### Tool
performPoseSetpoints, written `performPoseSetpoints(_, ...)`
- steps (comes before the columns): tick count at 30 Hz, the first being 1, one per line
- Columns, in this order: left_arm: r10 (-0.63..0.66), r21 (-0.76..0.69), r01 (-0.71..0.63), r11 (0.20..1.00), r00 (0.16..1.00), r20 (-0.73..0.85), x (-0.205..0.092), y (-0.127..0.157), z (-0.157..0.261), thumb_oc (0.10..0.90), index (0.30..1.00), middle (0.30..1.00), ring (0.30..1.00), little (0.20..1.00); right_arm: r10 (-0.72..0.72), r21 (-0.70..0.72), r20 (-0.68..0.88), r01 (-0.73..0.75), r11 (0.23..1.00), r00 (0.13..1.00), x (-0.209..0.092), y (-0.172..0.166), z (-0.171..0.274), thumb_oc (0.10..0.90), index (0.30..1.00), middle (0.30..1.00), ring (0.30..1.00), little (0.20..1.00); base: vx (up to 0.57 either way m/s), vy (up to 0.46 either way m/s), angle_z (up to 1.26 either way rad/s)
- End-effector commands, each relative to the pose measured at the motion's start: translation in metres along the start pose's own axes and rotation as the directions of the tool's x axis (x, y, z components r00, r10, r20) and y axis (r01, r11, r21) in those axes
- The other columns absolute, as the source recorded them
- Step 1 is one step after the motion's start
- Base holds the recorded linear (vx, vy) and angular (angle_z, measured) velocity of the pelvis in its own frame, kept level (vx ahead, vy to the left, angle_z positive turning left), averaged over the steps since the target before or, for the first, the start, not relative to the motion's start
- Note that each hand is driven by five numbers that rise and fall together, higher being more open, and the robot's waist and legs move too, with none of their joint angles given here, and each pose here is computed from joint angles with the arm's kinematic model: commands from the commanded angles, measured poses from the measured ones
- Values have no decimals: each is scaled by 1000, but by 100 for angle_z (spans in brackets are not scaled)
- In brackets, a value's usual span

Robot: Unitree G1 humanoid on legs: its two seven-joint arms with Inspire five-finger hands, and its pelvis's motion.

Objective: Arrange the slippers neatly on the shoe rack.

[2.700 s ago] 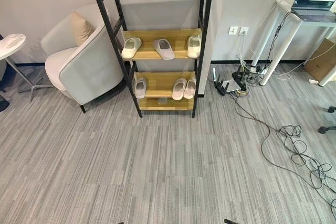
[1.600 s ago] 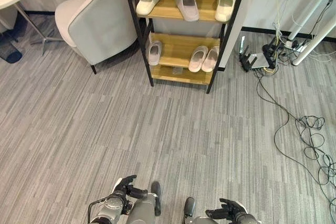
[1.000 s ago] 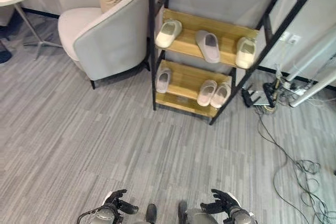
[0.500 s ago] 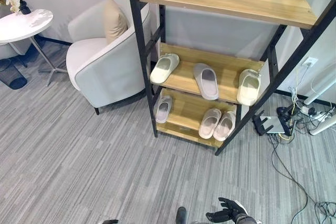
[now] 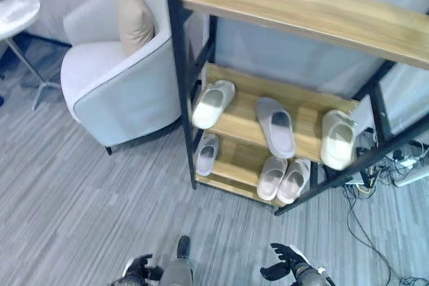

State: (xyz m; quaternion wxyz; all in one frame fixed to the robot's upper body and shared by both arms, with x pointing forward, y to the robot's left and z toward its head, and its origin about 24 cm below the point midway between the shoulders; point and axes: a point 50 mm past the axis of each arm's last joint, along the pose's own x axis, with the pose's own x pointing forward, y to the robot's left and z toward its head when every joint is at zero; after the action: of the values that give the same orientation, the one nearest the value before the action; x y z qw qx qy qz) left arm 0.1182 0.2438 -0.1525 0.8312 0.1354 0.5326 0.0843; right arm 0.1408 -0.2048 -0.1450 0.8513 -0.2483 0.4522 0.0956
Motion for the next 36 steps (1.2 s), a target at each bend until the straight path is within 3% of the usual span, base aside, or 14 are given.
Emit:
performPoseSetpoints(1,-41,129,46,991,998,-44,-3,-12,-15,800,900,900,900,900,-33,50,65,29,998,997,1,-10,12,800,900,900,900,900,139,240,-5)
performPoseSetpoints(5,-14,197,33,980,995,-95,-4,3,-27,800,900,900,900,900,-30,123,126,14,992,992,4,-7,31,800,900,900,900,900,125,333,-27)
performPoseSetpoints(12,-10,204,17,979,999,-35,-2,11,-14,800,900,900,900,900,-1,100,178,-17,995,984,-1,-4,35,800,900,900,900,900,145,153,-18)
performPoseSetpoints(19,-58,282,34,959,995,77,0,-5,13,800,900,900,900,900,29,51,231,-42,998,972,-6,2,39,800,900,900,900,900,121,-12,1)
performPoseSetpoints(25,-117,328,83,941,989,86,-2,-25,11,800,900,900,900,900,80,-4,269,-82,997,960,-10,8,43,800,900,900,900,900,81,-55,12)
performPoseSetpoints(27,-153,418,110,902,986,69,-5,-34,2,800,900,900,900,900,109,-20,337,-108,994,935,-14,8,53,800,900,900,900,900,96,-63,2)
performPoseSetpoints(31,-156,414,128,901,987,36,-6,-36,-7,800,900,900,900,900,126,-23,397,-128,992,909,-16,10,69,800,900,900,900,900,30,-23,2)
performPoseSetpoints(36,-154,424,131,896,988,21,-7,-39,-13,800,900,900,900,900,229,-44,595,-254,966,771,-33,20,121,800,900,900,900,900,-10,-6,2)
